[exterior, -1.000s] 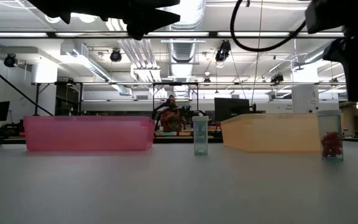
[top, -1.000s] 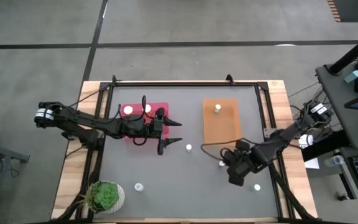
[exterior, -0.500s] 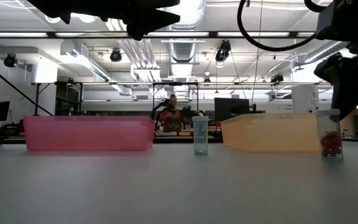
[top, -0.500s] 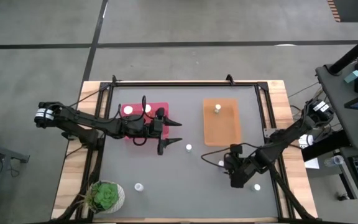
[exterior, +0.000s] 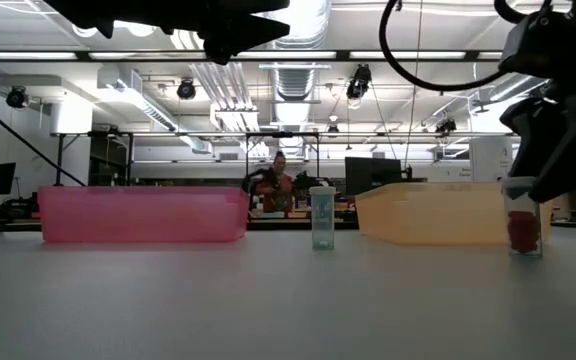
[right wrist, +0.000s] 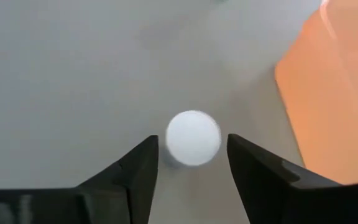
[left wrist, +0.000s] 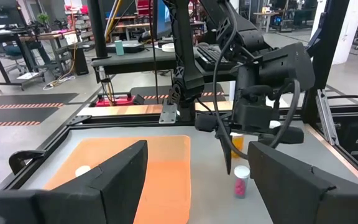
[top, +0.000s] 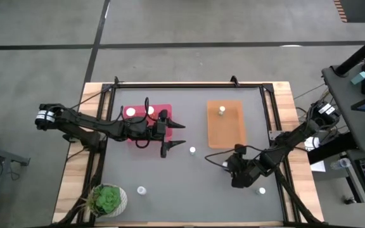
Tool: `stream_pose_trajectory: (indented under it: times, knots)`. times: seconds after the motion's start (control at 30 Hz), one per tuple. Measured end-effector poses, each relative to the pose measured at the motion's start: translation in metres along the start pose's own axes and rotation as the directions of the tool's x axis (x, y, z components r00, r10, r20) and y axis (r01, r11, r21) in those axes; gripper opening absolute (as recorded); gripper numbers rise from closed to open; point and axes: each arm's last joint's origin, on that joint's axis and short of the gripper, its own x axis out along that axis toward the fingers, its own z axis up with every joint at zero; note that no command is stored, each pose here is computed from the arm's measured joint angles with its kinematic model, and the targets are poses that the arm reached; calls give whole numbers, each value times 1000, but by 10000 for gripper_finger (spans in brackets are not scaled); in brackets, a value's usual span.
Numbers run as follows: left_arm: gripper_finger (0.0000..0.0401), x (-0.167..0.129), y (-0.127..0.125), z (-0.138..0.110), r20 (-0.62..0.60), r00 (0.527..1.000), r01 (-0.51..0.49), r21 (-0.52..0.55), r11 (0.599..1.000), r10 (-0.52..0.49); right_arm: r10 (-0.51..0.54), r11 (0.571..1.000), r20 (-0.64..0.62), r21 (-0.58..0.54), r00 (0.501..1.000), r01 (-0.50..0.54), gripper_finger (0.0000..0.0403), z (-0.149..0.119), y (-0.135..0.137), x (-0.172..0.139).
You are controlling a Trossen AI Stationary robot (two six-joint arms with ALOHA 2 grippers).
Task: Pick and place medicine bottles into bin by pill shape (circle, oval)
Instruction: Put the pink pill into the pink bin
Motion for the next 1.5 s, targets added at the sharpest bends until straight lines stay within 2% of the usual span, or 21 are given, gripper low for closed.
stream_pose_trajectory:
  times: [0.3,0.7,0.9,1.07,1.23,1.33,1.5]
  knots:
    - [262,0,0,0,0,1000,0,0,1000,0,-31,999,12,4,999,31,158,-7,-1,8]
    - [262,0,0,-1,-2,1000,0,0,1000,0,-24,1000,20,16,1000,23,88,-7,1,11]
    - [262,0,0,-1,-4,1000,0,-3,1000,0,-31,999,53,25,998,30,90,-4,2,10]
    - [262,1,0,-3,-7,1000,0,-5,1000,0,-66,998,220,37,973,59,89,23,3,8]
    - [262,0,0,-2,-8,1000,0,-5,1000,0,-77,997,356,11,931,79,88,65,-7,8]
    - [262,-9,1,9,31,1000,-1,-7,1000,1,-76,996,381,-11,921,86,87,92,-20,7]
    - [262,-32,4,27,53,999,-2,13,1000,1,-6,1000,382,-4,924,8,87,125,-50,12]
